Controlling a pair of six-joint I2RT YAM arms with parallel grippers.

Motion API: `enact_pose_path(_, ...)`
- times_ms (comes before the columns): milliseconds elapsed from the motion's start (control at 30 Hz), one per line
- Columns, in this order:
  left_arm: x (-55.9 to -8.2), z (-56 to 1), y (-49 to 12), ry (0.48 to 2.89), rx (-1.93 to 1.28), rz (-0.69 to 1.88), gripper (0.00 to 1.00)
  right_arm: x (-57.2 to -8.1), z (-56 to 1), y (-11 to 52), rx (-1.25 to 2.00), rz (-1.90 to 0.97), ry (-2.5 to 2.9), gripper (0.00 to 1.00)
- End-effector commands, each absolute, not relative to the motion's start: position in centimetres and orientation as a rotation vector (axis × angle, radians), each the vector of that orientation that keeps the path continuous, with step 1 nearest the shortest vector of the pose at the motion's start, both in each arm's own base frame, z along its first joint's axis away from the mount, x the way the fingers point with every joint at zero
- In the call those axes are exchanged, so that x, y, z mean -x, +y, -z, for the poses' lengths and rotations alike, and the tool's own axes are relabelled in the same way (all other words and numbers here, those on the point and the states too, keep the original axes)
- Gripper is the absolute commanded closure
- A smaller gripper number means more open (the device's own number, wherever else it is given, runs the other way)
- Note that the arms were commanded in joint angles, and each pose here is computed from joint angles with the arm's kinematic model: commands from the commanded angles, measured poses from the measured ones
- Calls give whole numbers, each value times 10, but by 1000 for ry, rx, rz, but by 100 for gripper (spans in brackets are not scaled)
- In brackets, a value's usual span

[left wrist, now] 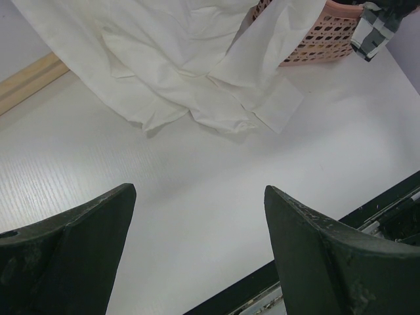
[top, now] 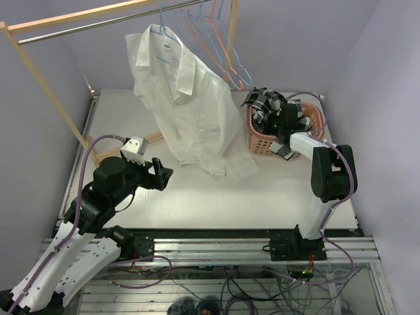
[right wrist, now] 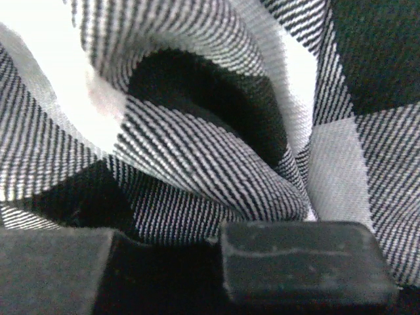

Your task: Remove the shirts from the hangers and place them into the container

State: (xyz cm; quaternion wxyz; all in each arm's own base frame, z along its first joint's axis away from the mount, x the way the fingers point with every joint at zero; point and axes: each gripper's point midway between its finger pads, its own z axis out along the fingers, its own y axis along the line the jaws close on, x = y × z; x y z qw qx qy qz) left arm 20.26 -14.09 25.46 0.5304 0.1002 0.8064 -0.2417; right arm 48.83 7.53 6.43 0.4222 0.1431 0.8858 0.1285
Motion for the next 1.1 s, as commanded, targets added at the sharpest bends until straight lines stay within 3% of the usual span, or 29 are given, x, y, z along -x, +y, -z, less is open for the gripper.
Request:
enact_pose_path(0,-201,-256,-143,1915,-244,587,9,-398,46,59,-427,-187,2622,89)
enact_pose_path(333,-201,-255,-144,1922,-246,587,9,-418,-92,54,-396,-207,2360,83)
enact_pose_path(500,-202,-254,-144,1927,-247,586,9,-420,-163,53,-335,-224,2210,58)
enact_pose_path(700,-201,-255,-143,1923,-243,585,9,-435,-240,64,-222,-277,2067,42)
enact_pose_path(800,-202,-254,-144,1927,-246,584,9,-454,-260,68,-184,-263,2051,32)
enact_pose_path(1067,-202,-253,-144,1930,-243,581,9,-518,-245,82,-136,-225,2132,32)
